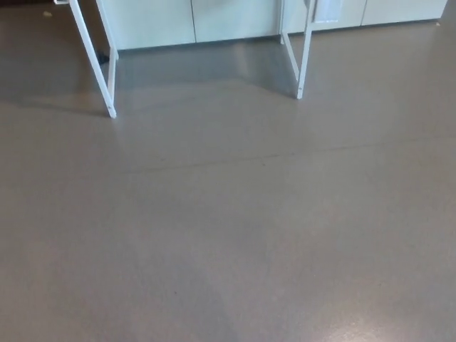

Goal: The robot walk up to a desk on which a bottle is kept on the left hand side and a container is kept on the right hand side. The robot uses its left hand to pick up the bottle and places it in the container.

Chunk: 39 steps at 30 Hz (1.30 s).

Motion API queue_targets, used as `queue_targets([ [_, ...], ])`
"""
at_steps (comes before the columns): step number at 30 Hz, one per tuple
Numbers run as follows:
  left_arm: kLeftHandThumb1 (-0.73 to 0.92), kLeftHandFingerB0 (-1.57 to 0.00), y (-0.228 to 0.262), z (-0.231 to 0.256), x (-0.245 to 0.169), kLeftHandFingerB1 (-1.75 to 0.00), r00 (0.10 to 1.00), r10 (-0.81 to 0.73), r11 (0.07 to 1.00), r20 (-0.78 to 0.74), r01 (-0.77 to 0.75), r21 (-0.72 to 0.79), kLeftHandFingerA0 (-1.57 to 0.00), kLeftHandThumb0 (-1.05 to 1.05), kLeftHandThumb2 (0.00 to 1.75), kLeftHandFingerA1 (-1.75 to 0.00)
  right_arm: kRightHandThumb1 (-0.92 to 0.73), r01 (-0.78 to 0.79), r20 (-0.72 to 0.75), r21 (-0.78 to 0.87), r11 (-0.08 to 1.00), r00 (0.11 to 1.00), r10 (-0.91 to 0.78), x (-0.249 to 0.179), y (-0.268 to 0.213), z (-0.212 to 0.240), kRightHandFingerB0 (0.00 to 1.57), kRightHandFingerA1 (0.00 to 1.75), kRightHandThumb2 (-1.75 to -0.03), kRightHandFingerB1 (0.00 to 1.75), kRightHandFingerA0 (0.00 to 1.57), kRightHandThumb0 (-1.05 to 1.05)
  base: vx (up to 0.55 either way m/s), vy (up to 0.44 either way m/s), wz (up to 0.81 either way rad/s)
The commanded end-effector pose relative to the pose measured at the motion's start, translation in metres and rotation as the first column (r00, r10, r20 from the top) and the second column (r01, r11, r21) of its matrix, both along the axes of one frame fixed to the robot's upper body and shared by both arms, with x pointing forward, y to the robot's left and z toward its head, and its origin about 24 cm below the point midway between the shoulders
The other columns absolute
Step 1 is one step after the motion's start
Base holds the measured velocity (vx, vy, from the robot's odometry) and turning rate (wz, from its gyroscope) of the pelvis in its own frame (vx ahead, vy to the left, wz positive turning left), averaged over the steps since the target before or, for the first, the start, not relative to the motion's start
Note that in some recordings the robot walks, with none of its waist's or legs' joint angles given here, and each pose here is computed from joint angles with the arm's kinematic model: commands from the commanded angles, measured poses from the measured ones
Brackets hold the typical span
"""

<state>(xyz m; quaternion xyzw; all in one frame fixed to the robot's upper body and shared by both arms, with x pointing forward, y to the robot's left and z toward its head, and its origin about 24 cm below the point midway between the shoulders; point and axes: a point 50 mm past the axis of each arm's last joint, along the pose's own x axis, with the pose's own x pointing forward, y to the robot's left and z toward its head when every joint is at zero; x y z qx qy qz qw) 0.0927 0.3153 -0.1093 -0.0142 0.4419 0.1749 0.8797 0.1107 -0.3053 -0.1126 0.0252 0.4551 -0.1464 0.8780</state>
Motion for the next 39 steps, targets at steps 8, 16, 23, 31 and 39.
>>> queue_targets([
  [8,0.42,-0.08,0.028,0.032,-0.034,-0.45,0.895,0.346,0.883,0.282,-0.208,-0.422,-0.07,-0.12,0.87,-0.47,-0.35,0.270,0.234,0.511,0.816,0.870,-0.435,-0.035,-0.024,0.020,0.24,0.33,-0.53,0.38,0.14,-0.52,0.05,0.128,-0.15],
  [16,0.59,-0.17,0.033,0.028,-0.054,-0.29,0.908,0.354,0.878,0.225,-0.240,-0.414,-0.26,-0.18,0.62,-0.35,-0.35,0.299,0.188,0.518,0.801,0.874,-0.448,-0.065,-0.024,0.014,0.19,0.31,-0.52,0.33,0.14,-0.53,0.24,0.284,-0.10],
  [23,0.57,-0.21,0.037,0.026,-0.060,-0.29,0.912,0.349,0.880,0.215,-0.241,-0.410,-0.35,-0.14,0.57,-0.34,-0.34,0.340,0.163,0.524,0.781,0.860,-0.484,-0.078,-0.023,0.008,0.25,0.35,-0.51,0.38,0.18,-0.51,0.22,-0.094,0.13],
  [31,0.57,-0.18,0.037,0.026,-0.068,-0.30,0.928,0.318,0.889,0.194,-0.221,-0.402,-0.27,-0.22,0.60,-0.35,-0.30,0.389,0.113,0.491,0.779,0.859,-0.500,-0.095,-0.024,0.001,0.19,0.42,-0.64,0.41,0.20,-0.60,0.28,-0.215,0.35],
  [39,0.40,-0.08,0.039,0.025,-0.070,-0.46,0.926,0.322,0.889,0.196,-0.225,-0.399,-0.22,-0.14,0.87,-0.55,-0.34,0.405,0.120,0.500,0.765,0.843,-0.525,-0.100,-0.025,-0.001,0.30,0.36,-0.52,0.38,0.23,-0.52,0.33,0.048,-0.16],
])
